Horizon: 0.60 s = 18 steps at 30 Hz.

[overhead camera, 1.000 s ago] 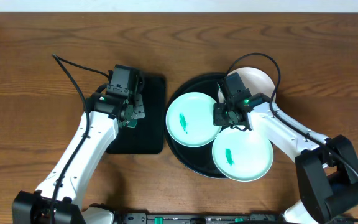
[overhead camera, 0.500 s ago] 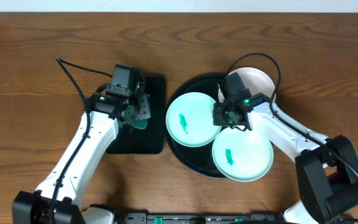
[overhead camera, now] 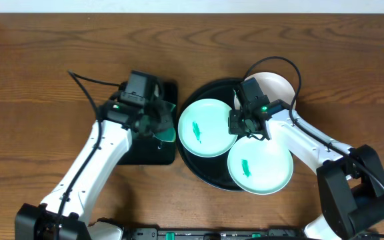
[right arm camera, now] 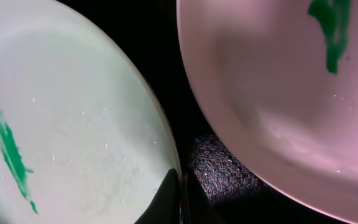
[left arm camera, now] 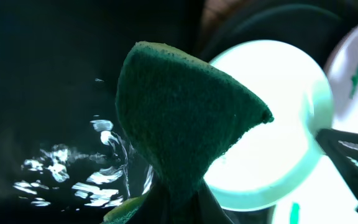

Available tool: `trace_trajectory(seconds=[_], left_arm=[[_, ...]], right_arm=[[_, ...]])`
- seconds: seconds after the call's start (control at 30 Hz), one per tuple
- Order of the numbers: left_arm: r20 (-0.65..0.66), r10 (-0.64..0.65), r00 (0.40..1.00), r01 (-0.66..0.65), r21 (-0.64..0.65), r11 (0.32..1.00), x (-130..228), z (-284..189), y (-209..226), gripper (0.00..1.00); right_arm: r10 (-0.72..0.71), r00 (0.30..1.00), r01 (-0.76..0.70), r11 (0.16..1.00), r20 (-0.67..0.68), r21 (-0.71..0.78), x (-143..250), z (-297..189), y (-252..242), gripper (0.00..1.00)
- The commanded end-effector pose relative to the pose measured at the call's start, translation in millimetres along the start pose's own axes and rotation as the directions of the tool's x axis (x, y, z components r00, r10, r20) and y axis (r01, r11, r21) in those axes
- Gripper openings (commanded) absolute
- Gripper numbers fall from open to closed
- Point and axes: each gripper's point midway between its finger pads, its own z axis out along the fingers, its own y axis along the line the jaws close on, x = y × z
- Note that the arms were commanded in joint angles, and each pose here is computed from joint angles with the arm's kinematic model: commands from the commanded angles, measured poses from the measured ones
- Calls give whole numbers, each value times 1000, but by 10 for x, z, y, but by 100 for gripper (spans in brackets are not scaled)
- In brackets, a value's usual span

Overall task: Clean dirty plates on tray and stack at the side
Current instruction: 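Move the held sponge with the left gripper over the pale green plate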

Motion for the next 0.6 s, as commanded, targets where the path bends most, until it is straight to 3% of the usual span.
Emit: trace_trajectory(seconds=[0.0, 0.07, 0.23, 0.57], left_arm=[[4, 9, 1000, -9, 54, 999, 54, -15, -284, 7], [18, 30, 999, -31, 48, 998, 80, -2, -352, 7], [47, -56, 997, 55, 13, 998, 153, 40, -420, 7], [46, -47, 998, 49, -61, 997, 264, 362, -461, 8]], right_arm=[[15, 1000, -15, 1000, 12, -14, -22, -35, 34, 1], [15, 1000, -15, 1000, 12, -14, -22, -35, 34, 1], [14, 1000, -14, 1000, 12, -14, -21, -35, 34, 1], [14, 1000, -14, 1000, 12, -14, -21, -35, 34, 1]])
